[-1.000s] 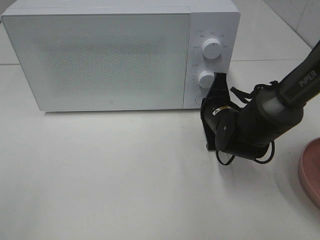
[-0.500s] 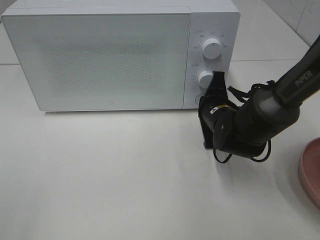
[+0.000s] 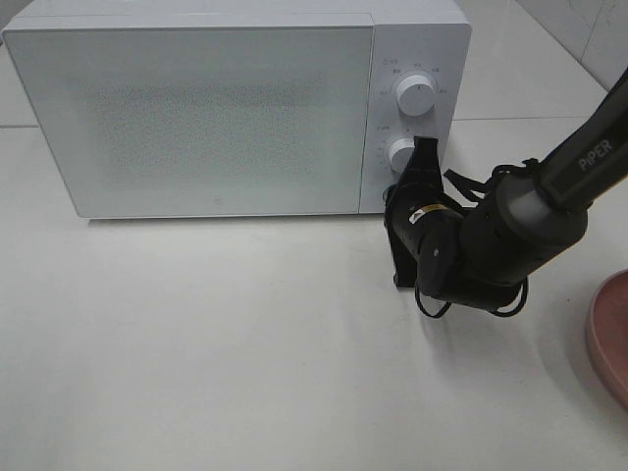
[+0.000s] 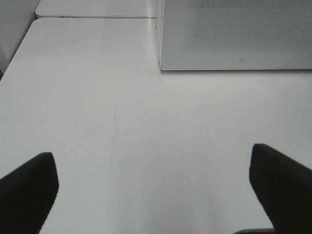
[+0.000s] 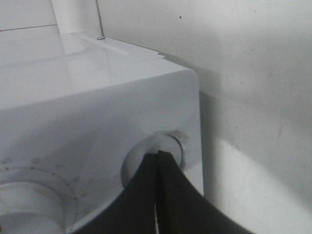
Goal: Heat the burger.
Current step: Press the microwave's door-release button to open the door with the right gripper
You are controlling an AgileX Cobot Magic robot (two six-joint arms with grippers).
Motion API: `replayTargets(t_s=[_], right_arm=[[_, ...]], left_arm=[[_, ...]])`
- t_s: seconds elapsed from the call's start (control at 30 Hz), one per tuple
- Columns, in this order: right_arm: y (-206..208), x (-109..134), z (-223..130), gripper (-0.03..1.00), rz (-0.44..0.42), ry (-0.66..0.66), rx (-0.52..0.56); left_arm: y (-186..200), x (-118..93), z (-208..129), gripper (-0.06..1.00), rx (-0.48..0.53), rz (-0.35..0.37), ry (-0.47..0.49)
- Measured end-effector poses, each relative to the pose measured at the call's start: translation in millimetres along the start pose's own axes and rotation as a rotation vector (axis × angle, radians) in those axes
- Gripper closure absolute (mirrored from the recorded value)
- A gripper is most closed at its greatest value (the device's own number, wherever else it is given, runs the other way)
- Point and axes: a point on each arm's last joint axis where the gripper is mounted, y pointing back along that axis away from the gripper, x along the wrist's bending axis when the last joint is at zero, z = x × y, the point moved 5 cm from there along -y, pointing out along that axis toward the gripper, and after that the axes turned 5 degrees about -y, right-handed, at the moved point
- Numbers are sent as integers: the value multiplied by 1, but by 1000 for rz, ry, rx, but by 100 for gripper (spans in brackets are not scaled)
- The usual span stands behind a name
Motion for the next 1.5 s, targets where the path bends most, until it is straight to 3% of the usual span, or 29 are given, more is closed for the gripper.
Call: replayTargets(t_s=[1.5], right_arm=[[-16,2,-7,95,22,-36,-95]], left_arm=[[0,0,0,-5,0,0,0]])
